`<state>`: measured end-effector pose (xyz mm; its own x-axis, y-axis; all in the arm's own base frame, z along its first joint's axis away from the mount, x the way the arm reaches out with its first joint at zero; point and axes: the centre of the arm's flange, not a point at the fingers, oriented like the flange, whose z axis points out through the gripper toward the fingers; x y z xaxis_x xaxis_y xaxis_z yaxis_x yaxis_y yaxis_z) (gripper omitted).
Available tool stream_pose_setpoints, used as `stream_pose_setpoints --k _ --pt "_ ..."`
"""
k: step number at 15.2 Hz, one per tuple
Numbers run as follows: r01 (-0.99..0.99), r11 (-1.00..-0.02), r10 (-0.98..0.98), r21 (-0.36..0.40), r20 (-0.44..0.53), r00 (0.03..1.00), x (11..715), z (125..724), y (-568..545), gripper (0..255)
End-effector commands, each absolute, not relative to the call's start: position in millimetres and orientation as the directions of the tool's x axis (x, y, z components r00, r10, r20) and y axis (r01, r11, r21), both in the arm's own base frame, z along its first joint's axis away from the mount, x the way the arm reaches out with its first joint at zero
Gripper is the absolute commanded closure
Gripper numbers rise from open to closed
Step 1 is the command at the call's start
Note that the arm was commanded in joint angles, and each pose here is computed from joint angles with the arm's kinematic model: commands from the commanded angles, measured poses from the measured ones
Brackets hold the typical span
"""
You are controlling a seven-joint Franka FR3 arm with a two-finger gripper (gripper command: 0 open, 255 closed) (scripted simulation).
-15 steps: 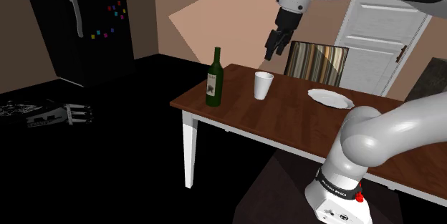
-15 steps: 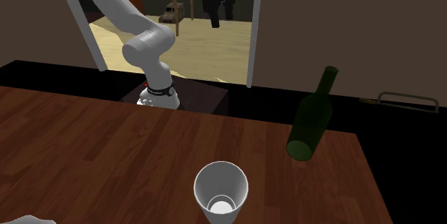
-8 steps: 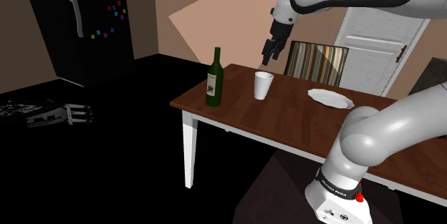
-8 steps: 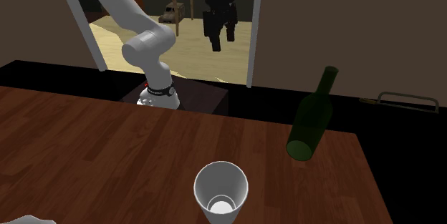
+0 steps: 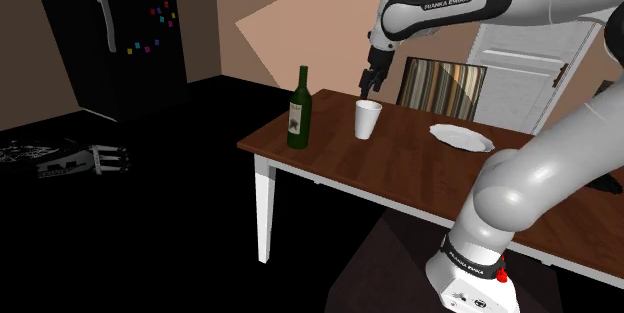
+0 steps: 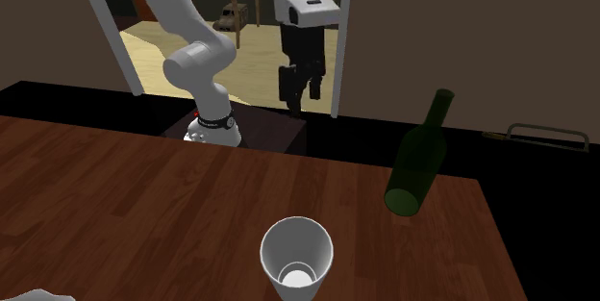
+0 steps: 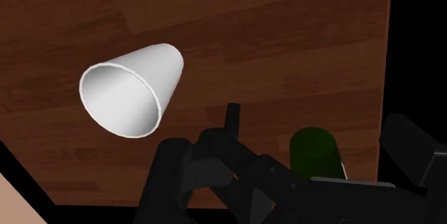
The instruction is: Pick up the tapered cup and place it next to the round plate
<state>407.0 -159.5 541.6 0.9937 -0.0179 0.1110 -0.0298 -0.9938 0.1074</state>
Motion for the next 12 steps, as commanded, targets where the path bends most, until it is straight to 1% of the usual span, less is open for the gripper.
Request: stream_pose_setpoints --k 1,12 --pt "-0.028 -0.993 -0.016 0.113 0.101 0.995 418 529 -180 0" --pt "-0.017 -0.990 -0.012 0.139 0.043 0.999 483 458 -290 0"
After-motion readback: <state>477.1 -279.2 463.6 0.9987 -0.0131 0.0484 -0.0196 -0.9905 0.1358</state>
